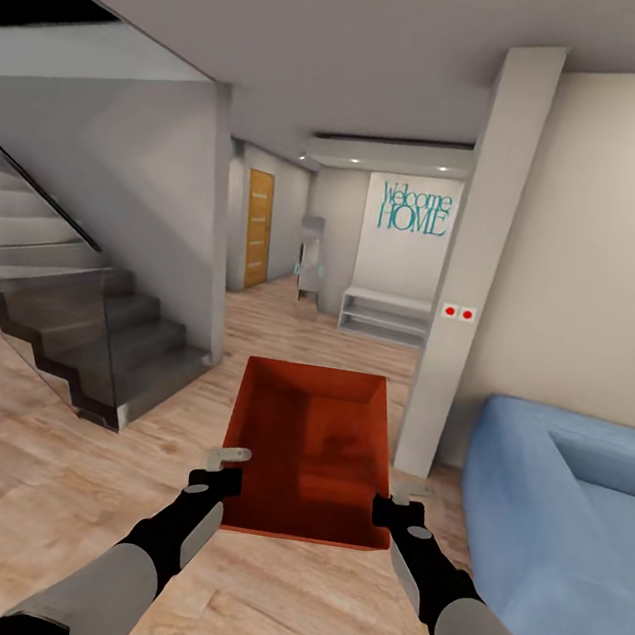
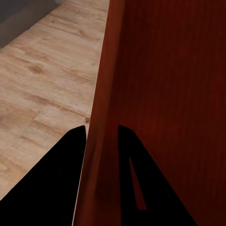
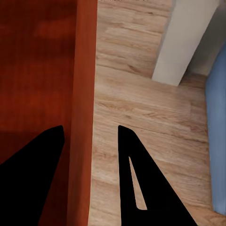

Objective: Move the two storage containers from the living room to the garage. In the garage, place one container on the floor and stack the other container on top of it (either order is fine).

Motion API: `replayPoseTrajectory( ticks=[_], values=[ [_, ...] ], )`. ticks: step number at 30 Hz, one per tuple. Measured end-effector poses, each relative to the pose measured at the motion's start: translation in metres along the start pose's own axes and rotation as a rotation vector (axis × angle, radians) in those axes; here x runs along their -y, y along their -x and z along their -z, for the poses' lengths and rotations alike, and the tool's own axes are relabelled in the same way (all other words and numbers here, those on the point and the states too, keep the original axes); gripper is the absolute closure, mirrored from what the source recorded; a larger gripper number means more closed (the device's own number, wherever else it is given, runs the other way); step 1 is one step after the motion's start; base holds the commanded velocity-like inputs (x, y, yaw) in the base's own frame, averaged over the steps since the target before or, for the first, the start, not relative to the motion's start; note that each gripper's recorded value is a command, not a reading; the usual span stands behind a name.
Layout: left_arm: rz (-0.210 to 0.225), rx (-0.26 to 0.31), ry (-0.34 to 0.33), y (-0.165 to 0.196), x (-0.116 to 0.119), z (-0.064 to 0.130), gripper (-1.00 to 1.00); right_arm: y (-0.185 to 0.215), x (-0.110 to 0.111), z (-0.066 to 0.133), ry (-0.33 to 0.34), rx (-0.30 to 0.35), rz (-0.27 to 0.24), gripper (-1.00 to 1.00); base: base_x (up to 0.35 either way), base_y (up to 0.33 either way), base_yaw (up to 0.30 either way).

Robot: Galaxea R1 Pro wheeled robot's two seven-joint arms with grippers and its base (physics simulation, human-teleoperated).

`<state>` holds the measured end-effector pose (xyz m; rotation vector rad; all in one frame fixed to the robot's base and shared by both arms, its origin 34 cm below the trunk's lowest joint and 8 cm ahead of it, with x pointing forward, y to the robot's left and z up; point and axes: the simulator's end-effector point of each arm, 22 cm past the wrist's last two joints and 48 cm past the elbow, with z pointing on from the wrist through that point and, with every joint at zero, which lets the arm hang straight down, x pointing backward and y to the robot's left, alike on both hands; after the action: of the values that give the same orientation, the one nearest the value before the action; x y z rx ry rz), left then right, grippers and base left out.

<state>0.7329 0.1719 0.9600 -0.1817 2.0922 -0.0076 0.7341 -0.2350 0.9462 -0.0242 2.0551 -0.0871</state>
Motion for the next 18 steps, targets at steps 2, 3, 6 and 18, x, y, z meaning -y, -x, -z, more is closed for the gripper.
replayPoseTrajectory(
  ticks=[2,3,6,18],
  values=[
    [0.001,0.004,0.0,0.0021,0.0002,0.0002,1.0,0.0027,0.0001,0.0001,-0.001,0.004,0.001,1.0,0.322,0.0,0.0],
    [0.001,0.009,-0.001,0.0043,0.0005,0.0003,1.0,0.005,0.0003,0.0001,-0.001,0.009,0.001,1.0,0.322,0.0,0.0],
    [0.003,0.018,-0.002,0.0085,0.0007,0.0005,1.0,0.0097,0.0002,0.0002,-0.001,0.018,0.001,1.0,0.322,0.0,0.0],
    [0.004,0.018,-0.002,0.0088,0.0008,0.0006,1.0,0.0103,0.0003,0.0002,-0.002,0.018,0.002,1.0,0.322,0.0,0.0]
  ],
)
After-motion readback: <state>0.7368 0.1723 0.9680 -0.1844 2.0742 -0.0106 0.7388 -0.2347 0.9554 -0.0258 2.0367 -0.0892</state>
